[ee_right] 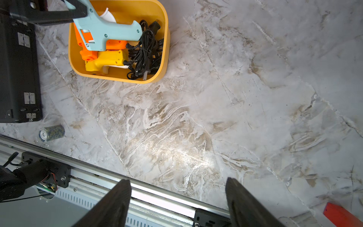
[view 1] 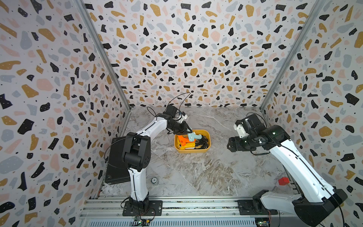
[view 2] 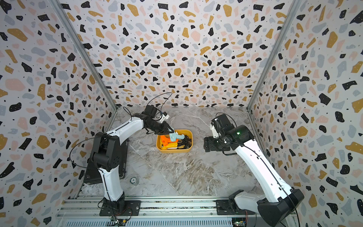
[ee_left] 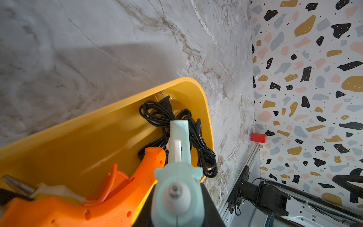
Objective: Put the hot melt glue gun into the storage box
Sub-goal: Place the hot melt adhesive gun in the storage box, then reset both arms
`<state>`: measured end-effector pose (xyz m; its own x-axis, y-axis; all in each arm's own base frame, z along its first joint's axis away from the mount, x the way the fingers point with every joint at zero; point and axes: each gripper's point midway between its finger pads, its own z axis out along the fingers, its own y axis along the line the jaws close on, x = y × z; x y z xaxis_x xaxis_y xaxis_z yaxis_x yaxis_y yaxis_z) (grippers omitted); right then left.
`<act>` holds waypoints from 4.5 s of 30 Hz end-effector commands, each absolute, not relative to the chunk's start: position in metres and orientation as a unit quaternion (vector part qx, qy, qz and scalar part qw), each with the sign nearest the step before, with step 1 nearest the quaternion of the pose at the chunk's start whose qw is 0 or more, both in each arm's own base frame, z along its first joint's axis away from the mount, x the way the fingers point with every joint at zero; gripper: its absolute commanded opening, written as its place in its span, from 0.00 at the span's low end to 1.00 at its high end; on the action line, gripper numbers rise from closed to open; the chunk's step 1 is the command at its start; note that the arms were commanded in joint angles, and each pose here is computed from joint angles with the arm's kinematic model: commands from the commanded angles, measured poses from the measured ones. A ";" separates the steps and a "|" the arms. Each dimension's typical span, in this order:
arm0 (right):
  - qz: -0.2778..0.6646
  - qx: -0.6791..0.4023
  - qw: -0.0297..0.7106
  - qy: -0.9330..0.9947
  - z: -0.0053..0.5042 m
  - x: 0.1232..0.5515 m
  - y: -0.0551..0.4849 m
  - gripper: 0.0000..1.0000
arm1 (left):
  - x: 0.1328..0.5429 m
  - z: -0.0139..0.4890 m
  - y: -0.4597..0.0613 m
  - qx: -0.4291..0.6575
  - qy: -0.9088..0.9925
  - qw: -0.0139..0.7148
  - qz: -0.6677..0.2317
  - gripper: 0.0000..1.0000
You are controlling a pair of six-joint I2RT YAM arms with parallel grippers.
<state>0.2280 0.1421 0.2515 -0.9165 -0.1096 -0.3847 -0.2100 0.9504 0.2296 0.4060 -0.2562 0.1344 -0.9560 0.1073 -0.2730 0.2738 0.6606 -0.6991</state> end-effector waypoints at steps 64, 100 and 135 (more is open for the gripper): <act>-0.068 -0.092 0.282 0.953 0.265 0.249 0.064 0.92 | 0.341 0.276 -0.037 -0.112 0.882 0.458 -0.007 0.91; -0.114 -0.006 0.564 0.818 0.083 0.369 -0.009 0.99 | 0.309 0.129 0.068 -0.229 0.768 0.586 0.117 1.00; -0.065 -0.027 0.553 0.830 0.082 0.383 -0.003 0.99 | 0.372 0.102 0.023 -0.062 0.809 0.578 0.091 1.00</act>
